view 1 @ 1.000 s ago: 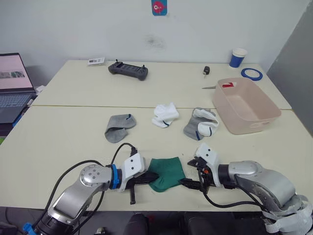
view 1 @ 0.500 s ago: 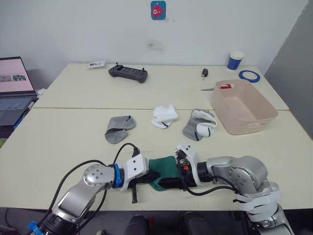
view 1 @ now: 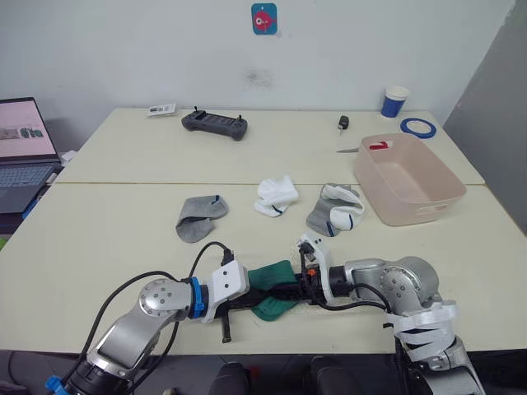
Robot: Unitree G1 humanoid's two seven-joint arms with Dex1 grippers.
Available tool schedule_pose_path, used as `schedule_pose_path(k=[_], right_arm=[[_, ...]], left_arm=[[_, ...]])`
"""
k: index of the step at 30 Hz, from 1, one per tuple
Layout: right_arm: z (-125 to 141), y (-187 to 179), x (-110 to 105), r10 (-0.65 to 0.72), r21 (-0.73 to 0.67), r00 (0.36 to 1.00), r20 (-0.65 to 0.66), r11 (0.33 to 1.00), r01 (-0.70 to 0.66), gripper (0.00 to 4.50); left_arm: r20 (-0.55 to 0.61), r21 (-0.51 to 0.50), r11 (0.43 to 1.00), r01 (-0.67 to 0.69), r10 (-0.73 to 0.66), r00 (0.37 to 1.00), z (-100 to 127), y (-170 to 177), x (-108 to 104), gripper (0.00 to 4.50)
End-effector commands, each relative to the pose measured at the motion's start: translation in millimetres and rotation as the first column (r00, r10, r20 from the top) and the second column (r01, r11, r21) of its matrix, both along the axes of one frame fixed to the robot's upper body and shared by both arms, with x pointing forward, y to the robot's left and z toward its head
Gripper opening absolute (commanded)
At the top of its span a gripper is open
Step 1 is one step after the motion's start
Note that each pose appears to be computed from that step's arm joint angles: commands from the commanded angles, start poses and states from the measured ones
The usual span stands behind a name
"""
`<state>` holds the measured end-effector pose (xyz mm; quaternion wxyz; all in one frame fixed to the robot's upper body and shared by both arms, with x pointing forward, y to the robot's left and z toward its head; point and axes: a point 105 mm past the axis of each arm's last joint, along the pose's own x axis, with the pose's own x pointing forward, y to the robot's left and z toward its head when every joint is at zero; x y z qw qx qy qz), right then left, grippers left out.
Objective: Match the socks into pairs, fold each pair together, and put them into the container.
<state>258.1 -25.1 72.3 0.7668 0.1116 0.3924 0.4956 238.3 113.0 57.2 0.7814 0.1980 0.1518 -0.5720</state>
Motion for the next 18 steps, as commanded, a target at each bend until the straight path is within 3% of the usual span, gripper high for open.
schedule_pose_path(k=[1, 5, 8, 11, 15, 18], right_arm=[[4.7, 3.1, 1.6, 0.007, 0.008, 1.000, 0.020, 1.000, -0.007, 1.44], [5.6, -5.1, -1.3, 0.010, -0.014, 0.999, 0.052, 1.000, -0.009, 0.15], [4.5, -17.1, -2.0, -0.016, -0.024, 0.997, 0.075, 1.000, 0.018, 0.06], [5.6, -30.0, -3.8, -0.040, -0.037, 0.992, 0.123, 0.998, 0.045, 0.06], [16.4, -44.6, -6.4, -0.093, -0.023, 0.974, 0.208, 0.995, 0.100, 0.06], [27.0, -59.9, -9.6, -0.155, -0.012, 0.949, 0.275, 0.986, 0.164, 0.06]], left_arm=[[-0.049, 0.023, 0.998, -0.058, 0.059, 0.997, -11.8, 9.1, 1.1, 0.00], [-0.059, -0.096, 0.990, -0.107, 0.102, 0.993, 6.1, 9.3, 7.0, 0.00], [-0.043, -0.146, 0.981, -0.126, 0.121, 0.992, 23.5, 11.5, 14.6, 0.36], [-0.012, -0.174, 0.979, -0.106, 0.106, 0.994, 45.4, 7.4, 20.8, 1.18], [-0.019, -0.329, 0.943, -0.048, 0.044, 0.999, 93.9, -20.5, 30.7, 2.45], [0.012, -0.361, 0.932, 0.021, -0.018, 1.000, 118.9, -42.6, 39.7, 3.40]])
